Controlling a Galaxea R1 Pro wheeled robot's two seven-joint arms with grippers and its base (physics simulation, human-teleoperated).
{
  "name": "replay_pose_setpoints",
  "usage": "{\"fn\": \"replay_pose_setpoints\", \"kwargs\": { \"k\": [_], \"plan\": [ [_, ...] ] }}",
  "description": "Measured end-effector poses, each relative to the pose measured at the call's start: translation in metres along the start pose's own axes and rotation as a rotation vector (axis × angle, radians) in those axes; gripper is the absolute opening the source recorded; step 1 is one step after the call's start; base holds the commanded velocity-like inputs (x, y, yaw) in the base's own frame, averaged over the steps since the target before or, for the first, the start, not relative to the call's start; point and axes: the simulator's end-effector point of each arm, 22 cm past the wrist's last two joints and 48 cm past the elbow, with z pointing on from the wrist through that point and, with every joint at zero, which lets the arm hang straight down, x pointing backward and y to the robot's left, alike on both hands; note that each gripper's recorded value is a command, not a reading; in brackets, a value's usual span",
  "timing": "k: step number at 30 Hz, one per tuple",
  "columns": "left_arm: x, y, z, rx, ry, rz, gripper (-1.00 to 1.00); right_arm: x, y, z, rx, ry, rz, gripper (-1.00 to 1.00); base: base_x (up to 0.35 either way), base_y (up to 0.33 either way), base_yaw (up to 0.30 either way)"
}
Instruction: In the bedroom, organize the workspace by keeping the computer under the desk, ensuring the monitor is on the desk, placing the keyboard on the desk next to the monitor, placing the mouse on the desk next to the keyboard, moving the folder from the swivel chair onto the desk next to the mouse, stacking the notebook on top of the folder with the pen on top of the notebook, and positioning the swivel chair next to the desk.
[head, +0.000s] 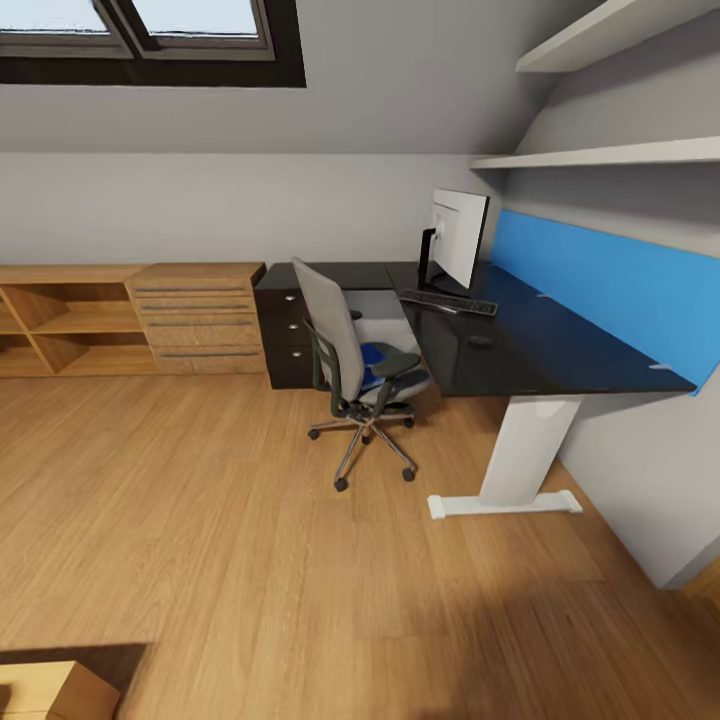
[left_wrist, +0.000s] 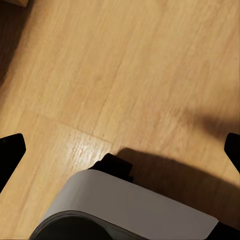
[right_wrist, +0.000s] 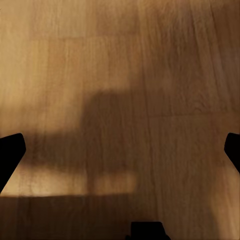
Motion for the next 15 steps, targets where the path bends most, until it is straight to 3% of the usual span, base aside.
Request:
{"fn": "replay_pose_setpoints", "kwargs": {
  "k": [15],
  "plan": [
    [0.017, -0.003, 0.024, 0.0, -0.004, 0.004, 1.0, 0.022, 0.004, 0.021, -0.01, -0.002, -0.009, 1.0, 0.0, 0.0, 0.0]
  ]
}}
